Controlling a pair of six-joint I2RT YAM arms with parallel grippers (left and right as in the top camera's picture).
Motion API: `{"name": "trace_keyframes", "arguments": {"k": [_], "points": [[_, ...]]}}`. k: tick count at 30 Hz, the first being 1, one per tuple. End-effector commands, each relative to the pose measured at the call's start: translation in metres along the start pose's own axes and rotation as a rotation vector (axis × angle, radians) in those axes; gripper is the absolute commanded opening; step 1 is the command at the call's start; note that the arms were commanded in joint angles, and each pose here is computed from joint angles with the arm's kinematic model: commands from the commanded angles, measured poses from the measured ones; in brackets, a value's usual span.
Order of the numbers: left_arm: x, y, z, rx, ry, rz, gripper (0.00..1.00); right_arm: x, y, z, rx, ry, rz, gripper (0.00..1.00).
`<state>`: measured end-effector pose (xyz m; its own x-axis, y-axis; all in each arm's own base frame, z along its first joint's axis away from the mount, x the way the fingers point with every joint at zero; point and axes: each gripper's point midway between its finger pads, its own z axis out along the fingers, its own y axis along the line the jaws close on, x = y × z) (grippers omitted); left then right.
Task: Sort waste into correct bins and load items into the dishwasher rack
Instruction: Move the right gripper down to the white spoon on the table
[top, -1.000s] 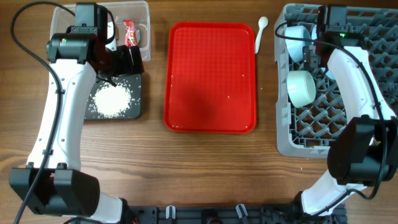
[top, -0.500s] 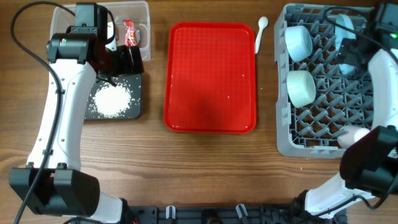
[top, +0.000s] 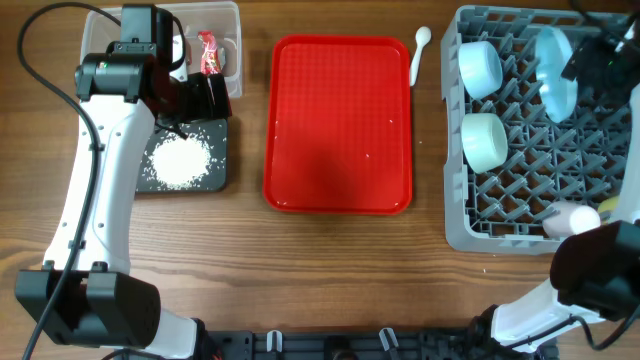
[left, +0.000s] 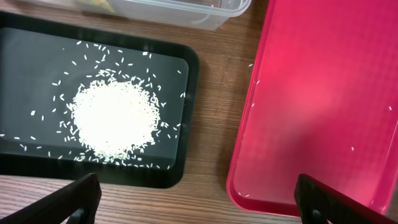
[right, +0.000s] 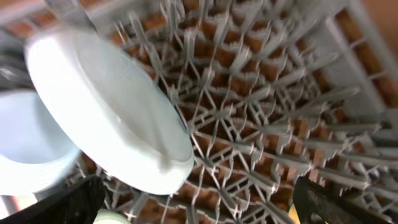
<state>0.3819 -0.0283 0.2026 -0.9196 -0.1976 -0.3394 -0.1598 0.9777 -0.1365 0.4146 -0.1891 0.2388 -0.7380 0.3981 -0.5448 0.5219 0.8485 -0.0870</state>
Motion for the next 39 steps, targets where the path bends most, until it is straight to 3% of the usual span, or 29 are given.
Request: {"name": "trace_keyframes", "arguments": {"k": [1,5,13,19,24,27,32,34,37,39], "points": [[0.001,0.001,0.004,0.001,0.010,-0.014,1.00,-0.021,-0.004,-0.030,-0.024,-0.080,0.042,1.00],[0.001,0.001,0.004,0.001,0.010,-0.014,1.00,-0.015,0.006,-0.029,-0.082,-0.056,-0.027,1.00],[0.001,0.001,0.004,0.001,0.009,-0.014,1.00,0.012,0.073,-0.047,-0.430,0.042,-0.103,1.00],[0.001,0.001,0.004,0.001,0.010,-0.014,1.00,0.039,0.164,-0.075,-0.494,0.023,-0.342,0.99],[0.001,0.001,0.004,0.001,0.010,-0.014,1.00,0.060,0.226,-0.103,-0.592,-0.004,-0.424,0.99],[0.001,0.001,0.004,0.001,0.010,-0.014,1.00,0.067,0.267,-0.121,-0.648,-0.071,-0.491,0.93],[0.001,0.001,0.004,0.001,0.009,-0.014,1.00,0.071,0.299,-0.156,-0.701,-0.096,-0.406,0.90],[0.001,0.001,0.004,0.001,0.010,-0.014,1.00,0.061,0.298,-0.173,-0.722,-0.120,-0.409,0.98],[0.001,0.001,0.004,0.001,0.010,-0.014,1.00,0.061,0.309,-0.144,-0.668,-0.088,-0.438,0.99],[0.001,0.001,0.004,0.001,0.010,-0.014,1.00,0.082,0.320,-0.084,-0.571,0.026,-0.463,0.99]]}}
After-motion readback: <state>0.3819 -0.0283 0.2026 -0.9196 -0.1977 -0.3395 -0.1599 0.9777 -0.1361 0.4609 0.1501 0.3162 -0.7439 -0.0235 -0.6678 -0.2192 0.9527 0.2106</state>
